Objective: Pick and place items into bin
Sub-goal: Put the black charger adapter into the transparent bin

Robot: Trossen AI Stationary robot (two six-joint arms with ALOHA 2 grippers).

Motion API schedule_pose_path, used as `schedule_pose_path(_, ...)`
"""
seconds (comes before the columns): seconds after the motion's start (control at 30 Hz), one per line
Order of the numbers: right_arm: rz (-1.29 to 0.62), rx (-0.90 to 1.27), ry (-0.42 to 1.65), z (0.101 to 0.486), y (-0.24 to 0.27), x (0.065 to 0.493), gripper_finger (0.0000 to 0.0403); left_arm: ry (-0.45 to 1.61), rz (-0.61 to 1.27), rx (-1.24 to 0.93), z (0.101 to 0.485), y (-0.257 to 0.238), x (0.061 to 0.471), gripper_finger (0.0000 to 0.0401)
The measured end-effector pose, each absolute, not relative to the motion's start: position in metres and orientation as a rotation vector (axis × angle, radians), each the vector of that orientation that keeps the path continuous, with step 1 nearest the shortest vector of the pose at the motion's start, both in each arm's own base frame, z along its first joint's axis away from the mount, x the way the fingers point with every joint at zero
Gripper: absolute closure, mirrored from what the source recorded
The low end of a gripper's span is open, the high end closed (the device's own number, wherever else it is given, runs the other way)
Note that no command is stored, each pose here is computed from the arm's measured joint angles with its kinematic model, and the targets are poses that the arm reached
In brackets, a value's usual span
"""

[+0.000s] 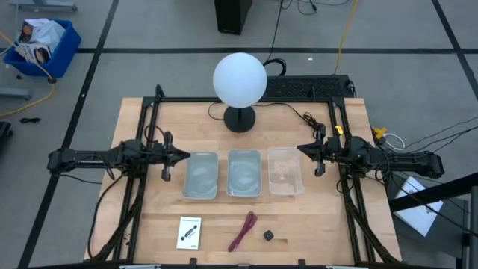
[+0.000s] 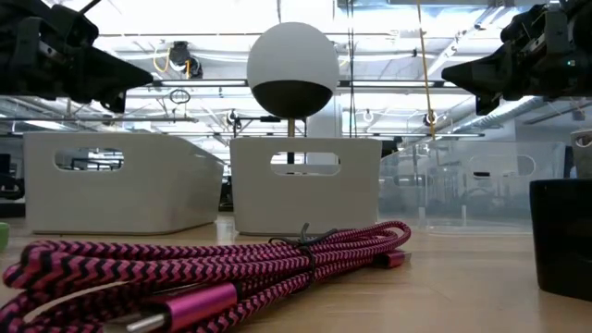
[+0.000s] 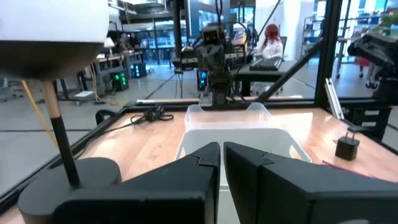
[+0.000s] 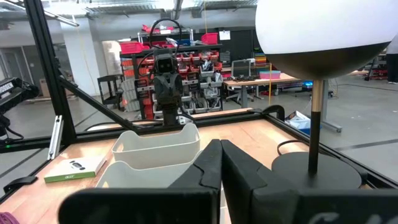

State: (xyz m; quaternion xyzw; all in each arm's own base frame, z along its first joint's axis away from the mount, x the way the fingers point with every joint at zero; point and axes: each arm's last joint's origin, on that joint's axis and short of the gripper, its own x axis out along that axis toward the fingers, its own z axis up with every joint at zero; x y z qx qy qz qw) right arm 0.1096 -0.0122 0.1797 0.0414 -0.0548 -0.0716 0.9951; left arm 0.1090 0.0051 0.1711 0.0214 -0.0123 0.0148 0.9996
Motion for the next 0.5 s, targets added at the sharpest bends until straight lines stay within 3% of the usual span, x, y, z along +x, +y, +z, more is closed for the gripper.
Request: schedule_pose_path(0.5, -0.143, 0.083, -0.116, 0.1804, -0.0122, 0.1095, 0.0403, -0.108, 0.039, -0.001, 0.1791, 0.0054, 0.1085, 0.037)
